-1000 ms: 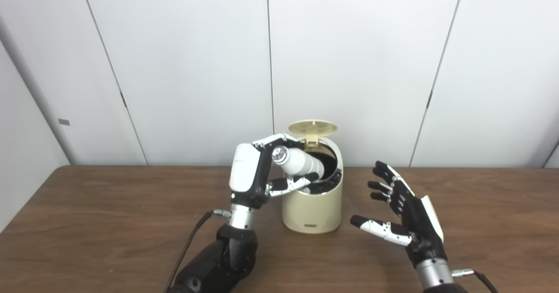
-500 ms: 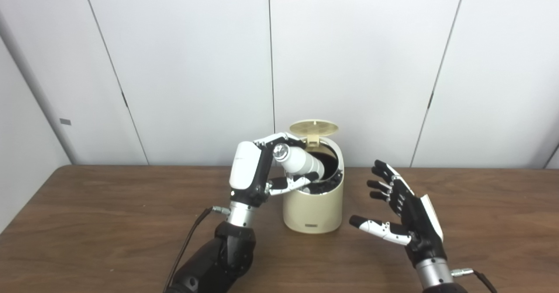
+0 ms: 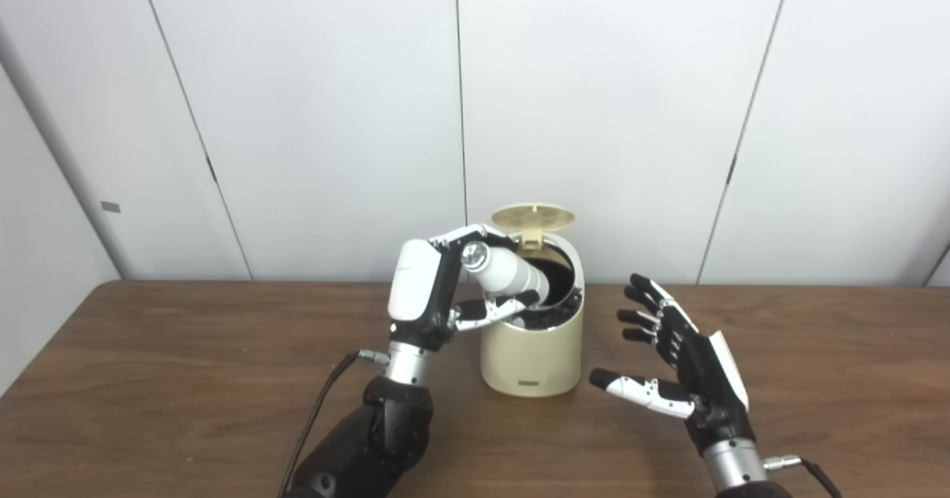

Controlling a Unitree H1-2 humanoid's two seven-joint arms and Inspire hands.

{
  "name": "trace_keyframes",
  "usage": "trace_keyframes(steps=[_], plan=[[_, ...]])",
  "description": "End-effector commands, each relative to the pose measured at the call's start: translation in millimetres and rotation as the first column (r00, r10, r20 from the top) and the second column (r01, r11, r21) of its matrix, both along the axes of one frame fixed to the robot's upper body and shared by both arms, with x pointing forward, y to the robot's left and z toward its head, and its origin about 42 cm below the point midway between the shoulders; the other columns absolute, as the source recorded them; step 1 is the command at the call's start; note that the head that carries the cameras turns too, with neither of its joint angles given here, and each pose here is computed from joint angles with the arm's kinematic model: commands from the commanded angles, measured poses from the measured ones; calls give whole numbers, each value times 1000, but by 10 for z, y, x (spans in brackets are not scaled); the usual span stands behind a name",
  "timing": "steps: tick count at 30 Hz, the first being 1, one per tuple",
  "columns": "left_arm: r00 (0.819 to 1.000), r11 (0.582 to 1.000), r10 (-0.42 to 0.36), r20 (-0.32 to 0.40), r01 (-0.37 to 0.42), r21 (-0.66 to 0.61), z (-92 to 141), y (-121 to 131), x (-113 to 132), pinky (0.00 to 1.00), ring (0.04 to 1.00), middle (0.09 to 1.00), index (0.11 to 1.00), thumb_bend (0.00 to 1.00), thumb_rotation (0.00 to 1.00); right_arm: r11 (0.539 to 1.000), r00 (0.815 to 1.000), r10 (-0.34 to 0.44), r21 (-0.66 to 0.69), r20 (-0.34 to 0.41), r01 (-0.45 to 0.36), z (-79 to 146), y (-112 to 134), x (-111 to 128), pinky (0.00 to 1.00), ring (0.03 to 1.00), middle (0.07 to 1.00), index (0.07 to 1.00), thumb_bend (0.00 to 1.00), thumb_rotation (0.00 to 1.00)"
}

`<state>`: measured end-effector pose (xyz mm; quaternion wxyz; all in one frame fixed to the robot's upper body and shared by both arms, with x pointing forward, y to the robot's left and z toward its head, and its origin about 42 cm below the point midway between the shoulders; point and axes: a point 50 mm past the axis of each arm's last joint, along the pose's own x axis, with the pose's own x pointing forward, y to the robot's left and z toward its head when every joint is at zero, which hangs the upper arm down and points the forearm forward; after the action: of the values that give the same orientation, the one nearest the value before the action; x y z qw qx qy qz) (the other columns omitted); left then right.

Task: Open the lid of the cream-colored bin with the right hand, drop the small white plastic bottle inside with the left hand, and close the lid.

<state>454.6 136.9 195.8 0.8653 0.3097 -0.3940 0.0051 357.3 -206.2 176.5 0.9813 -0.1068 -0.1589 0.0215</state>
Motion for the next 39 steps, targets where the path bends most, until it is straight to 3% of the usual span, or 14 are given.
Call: trace_keyframes(steps=[1,24,28,31,34,39], plan=[[998,1000,-21,66,21,3,240,-41,59,478,573,667,709,854,55,1000,998,16,3,59,-16,163,31,47,733,792,871,879,869,235],[998,1000,-11,57,10,11,247,-28,39,484,573,655,712,869,70,1000,998,16,-2,66,-16,199,37,33,721,781,870,871,855,231],[999,999,-32,43,32,-6,258,-6,4,485,576,653,698,817,63,1000,998,15,1,66,-15,197,37,32,720,781,867,870,852,222],[997,997,-64,32,65,-33,287,47,-57,461,567,640,665,689,47,1000,997,19,-3,70,-19,192,41,32,712,774,868,870,845,222],[996,993,-83,30,85,-81,316,126,-126,421,525,597,534,537,57,1000,998,22,0,66,-22,176,31,40,724,783,872,875,848,229],[998,977,-21,64,34,-210,330,397,-264,390,486,552,492,502,63,1000,998,20,3,65,-21,166,9,41,736,790,875,878,849,220]])
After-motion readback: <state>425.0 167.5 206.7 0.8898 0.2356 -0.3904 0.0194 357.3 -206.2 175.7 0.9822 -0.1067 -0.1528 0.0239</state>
